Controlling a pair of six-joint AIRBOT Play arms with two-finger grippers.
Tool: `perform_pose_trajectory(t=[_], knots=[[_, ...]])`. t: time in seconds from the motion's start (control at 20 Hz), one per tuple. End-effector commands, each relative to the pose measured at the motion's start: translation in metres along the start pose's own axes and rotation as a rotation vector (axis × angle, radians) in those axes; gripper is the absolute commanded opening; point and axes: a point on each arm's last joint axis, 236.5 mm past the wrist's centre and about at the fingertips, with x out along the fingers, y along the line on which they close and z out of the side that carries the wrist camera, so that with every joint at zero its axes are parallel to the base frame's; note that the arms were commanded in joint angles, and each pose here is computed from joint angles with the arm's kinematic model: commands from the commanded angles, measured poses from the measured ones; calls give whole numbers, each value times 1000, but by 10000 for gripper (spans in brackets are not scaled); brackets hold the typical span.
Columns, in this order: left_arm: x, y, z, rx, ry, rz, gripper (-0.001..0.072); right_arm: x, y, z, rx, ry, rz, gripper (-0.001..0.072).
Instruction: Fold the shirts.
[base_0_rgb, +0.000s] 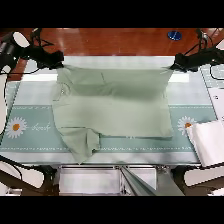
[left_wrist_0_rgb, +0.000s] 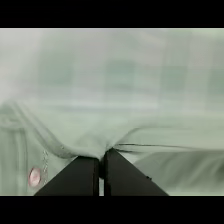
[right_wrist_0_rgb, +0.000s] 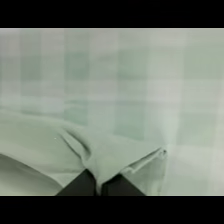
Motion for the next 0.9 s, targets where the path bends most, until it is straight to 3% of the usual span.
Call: perform_pose_trajectory(t=[0.0,0.3,0.35,0.4,0.45,0.65,0.85], knots=[[-7,7,-83,117,359,-41,17,-8,-22,-61,-37,262,-43,21],[40,26,-139,47,494,-37,18,36,-43,-119,52,379,-45,21],[46,28,-141,23,493,-29,53,42,-42,-121,75,370,-37,50],[48,25,-148,-9,521,-34,194,45,-41,-123,108,369,-32,261],[46,18,-157,6,569,-64,503,45,-39,-127,115,385,-28,416],[13,22,-156,17,569,-77,510,0,-53,-131,133,385,-111,418],[-53,61,-151,-115,376,-49,510,-85,-97,-123,214,140,-291,417]])
